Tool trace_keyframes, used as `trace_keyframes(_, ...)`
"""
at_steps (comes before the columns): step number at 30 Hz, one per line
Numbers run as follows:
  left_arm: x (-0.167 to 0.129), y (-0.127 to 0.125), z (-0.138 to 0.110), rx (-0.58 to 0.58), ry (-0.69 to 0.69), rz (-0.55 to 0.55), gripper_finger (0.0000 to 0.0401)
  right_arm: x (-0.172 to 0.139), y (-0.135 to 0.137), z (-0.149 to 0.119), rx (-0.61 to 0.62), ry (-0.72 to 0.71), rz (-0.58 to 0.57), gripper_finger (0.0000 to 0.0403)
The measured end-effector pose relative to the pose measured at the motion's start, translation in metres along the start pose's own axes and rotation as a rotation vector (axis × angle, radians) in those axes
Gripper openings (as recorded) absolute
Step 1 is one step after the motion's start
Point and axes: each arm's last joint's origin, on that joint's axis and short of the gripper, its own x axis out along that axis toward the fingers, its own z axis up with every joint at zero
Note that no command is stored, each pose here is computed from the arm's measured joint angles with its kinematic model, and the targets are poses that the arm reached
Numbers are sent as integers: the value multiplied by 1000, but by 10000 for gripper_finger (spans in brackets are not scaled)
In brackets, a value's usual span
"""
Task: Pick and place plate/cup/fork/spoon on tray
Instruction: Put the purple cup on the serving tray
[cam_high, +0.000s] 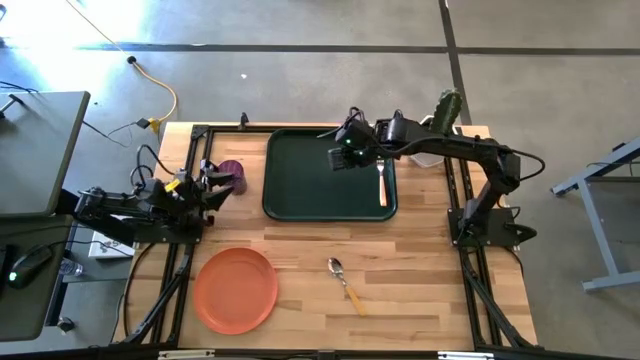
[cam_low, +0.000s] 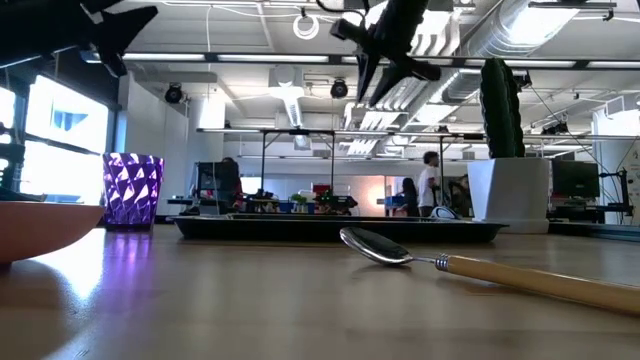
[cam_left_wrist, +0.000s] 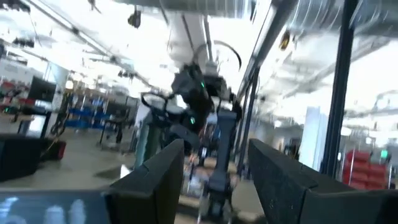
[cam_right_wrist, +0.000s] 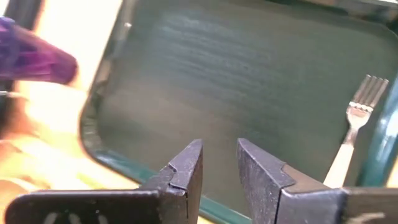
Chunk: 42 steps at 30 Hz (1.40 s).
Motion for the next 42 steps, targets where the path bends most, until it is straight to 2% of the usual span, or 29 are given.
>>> trace_keyframes(6,-1,-1,13,-38,-131,-11,170,-23,17,-1,-39,-70,56,91)
trace_keyframes(12,-2,-1,21,-122,-210,-16,170,-48,29,5,-74,-123,132,91)
trace_keyframes(15,0,-3,31,-108,-225,-35,170,-62,34,9,-93,-151,176,91)
trace_keyframes(20,7,-8,53,-21,-205,-70,170,-82,38,16,-107,-228,206,91)
trace_keyframes(24,20,-11,62,73,-20,-26,170,-91,38,20,-137,-265,215,91)
trace_keyframes(31,41,-14,75,216,352,140,170,-91,33,17,-151,-221,169,91)
trace_keyframes(36,55,-16,88,254,496,262,170,-91,29,12,-138,-216,87,91)
trace_keyframes(42,70,-20,100,275,647,313,170,-90,23,6,-124,-191,11,91)
